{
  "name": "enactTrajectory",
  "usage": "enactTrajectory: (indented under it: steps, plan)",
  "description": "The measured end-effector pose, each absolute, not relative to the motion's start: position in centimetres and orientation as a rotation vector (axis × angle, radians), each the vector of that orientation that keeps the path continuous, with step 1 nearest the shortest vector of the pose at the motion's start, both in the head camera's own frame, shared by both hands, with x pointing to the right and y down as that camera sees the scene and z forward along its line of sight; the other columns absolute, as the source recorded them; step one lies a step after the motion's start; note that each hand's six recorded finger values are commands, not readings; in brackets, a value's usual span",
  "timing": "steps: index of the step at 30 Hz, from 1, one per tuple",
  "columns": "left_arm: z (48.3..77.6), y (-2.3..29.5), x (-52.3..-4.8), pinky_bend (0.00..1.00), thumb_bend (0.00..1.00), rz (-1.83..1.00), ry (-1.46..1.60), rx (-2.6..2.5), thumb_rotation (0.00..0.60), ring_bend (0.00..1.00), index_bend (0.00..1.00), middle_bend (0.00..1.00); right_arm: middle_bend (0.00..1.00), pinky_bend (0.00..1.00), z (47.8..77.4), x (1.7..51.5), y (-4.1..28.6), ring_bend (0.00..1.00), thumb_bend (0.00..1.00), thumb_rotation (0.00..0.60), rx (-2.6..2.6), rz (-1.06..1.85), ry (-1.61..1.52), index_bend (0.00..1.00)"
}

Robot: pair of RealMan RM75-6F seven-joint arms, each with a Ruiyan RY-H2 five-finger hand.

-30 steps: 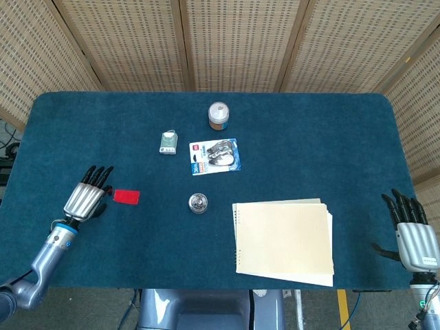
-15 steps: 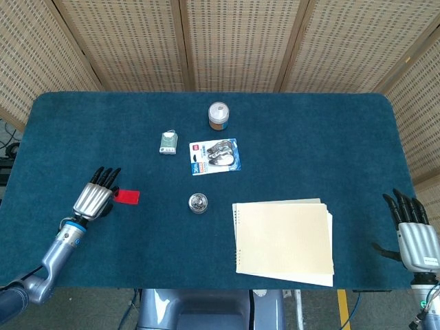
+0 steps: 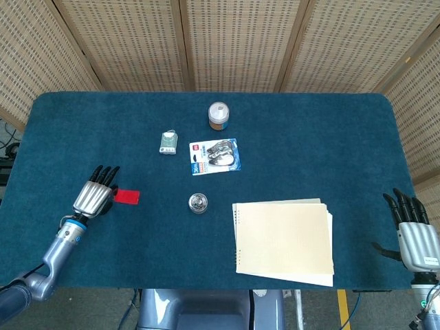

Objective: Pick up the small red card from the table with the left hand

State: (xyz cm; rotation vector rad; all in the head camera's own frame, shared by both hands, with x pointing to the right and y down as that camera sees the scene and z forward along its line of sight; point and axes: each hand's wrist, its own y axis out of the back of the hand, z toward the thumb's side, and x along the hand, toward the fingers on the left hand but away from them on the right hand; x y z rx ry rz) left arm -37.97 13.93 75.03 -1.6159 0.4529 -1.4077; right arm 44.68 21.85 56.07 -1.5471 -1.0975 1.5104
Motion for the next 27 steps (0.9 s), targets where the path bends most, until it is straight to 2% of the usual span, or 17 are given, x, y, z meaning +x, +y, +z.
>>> enactTrajectory:
  steps: [27]
  plan:
    - [75.5,13.8,-36.8,0.00,0.40,-1.396,0.444,-1.627,0.600,0.00,0.51,0.00,0.00,0.00,55.9,44.9,21.8,0.00,0.05,0.600,-1.543,1.505,-1.109,0.00]
